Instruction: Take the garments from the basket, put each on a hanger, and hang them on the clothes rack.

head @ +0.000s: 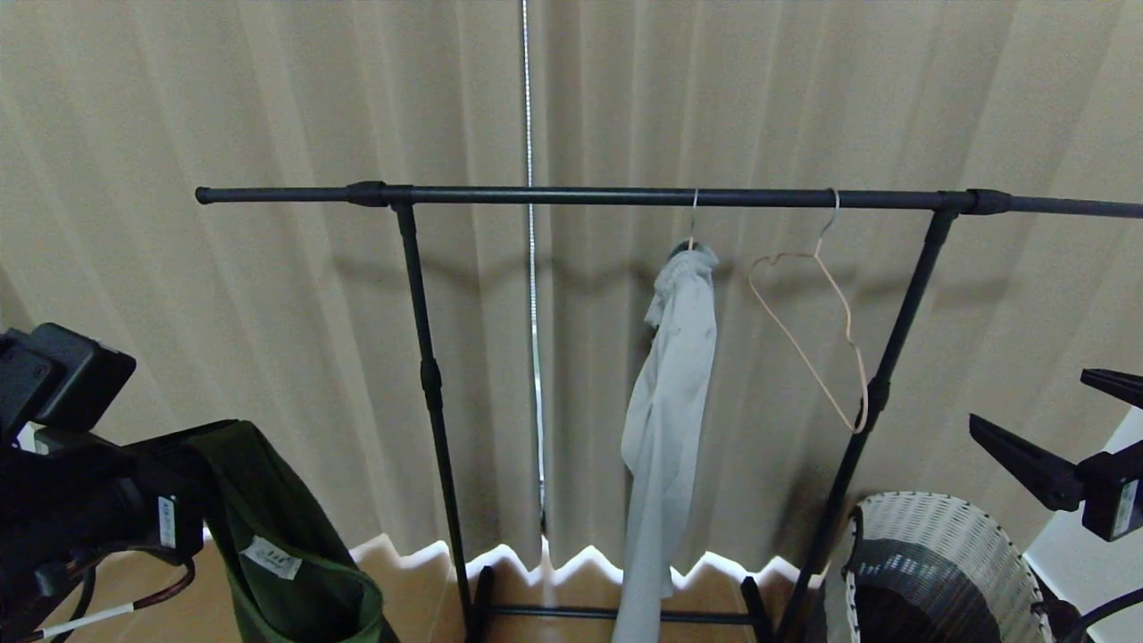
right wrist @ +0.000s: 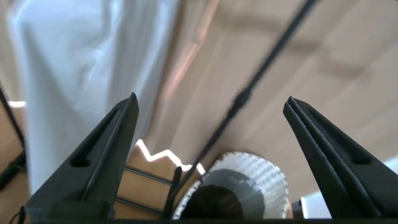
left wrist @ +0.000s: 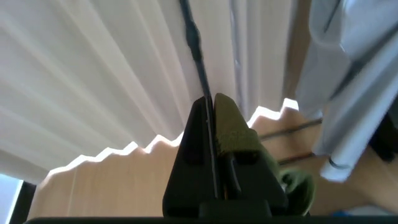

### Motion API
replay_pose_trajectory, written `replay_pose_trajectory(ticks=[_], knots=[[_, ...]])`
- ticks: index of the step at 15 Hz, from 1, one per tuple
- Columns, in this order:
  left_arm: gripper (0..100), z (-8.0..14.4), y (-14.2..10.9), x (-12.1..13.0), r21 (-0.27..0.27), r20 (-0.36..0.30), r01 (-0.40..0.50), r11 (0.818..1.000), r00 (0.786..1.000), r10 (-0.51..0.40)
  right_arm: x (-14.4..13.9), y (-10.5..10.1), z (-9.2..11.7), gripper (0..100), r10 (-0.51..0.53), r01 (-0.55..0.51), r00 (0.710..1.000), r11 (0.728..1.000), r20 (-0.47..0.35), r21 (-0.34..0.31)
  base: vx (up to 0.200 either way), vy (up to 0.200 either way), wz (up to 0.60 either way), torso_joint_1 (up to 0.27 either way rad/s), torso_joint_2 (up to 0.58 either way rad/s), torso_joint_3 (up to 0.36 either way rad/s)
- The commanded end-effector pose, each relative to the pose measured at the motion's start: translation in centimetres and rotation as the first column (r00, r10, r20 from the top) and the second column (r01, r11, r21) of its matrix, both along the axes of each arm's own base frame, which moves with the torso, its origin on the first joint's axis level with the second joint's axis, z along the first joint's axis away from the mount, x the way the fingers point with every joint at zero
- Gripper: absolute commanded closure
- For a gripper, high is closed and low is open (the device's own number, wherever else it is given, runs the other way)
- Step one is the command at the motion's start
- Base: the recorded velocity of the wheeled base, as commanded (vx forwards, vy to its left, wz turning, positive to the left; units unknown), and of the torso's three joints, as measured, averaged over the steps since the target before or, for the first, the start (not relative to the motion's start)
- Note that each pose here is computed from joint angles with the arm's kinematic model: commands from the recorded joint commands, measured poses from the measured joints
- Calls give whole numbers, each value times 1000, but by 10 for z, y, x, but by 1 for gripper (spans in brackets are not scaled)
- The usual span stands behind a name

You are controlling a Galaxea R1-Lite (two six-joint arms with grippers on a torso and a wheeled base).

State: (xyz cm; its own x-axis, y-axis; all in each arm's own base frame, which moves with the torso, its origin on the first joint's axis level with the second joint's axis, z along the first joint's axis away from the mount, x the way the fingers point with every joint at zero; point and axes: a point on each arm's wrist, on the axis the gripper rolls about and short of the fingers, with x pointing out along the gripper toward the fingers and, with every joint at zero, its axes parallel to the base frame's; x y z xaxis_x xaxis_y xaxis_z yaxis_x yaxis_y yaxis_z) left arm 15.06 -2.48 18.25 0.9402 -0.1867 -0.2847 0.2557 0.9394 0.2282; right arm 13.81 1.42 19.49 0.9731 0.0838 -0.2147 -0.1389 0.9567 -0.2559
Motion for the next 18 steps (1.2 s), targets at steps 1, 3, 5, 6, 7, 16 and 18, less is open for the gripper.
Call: replay_pose_trajectory(ticks=[1,3,5,6,7,16,18], knots=[[100,-4,-1,0,-1,8,5,1000,1000,-5,-1,0,0,0,0,0,1000,1000,2,0,0,0,0,0,0,0],[100,-1,-1,5,-7,34,5,1000,999,-4,-3,0,1,0,1,-1,1000,1000,0,-1,0,0,0,0,0,0],[100,-1,-4,7,-12,36,30,999,999,-30,1,-2,2,0,-19,19,1000,1000,-8,5,0,0,0,0,0,0],[100,-1,-5,7,-16,33,35,999,999,-34,2,-5,1,0,-40,40,999,999,-29,2,0,0,0,0,0,0],[100,-1,-6,7,-22,32,36,999,999,-36,3,-6,1,0,-46,46,998,999,-43,1,200,0,0,2,-2,2],[100,-4,-9,5,-33,32,58,998,998,-57,26,-4,14,0,-60,70,985,996,-163,57,156,0,0,1,5,3],[100,-4,-9,5,-35,45,57,998,997,-56,54,1,17,0,-66,95,975,987,-211,130,0,0,0,0,0,0]])
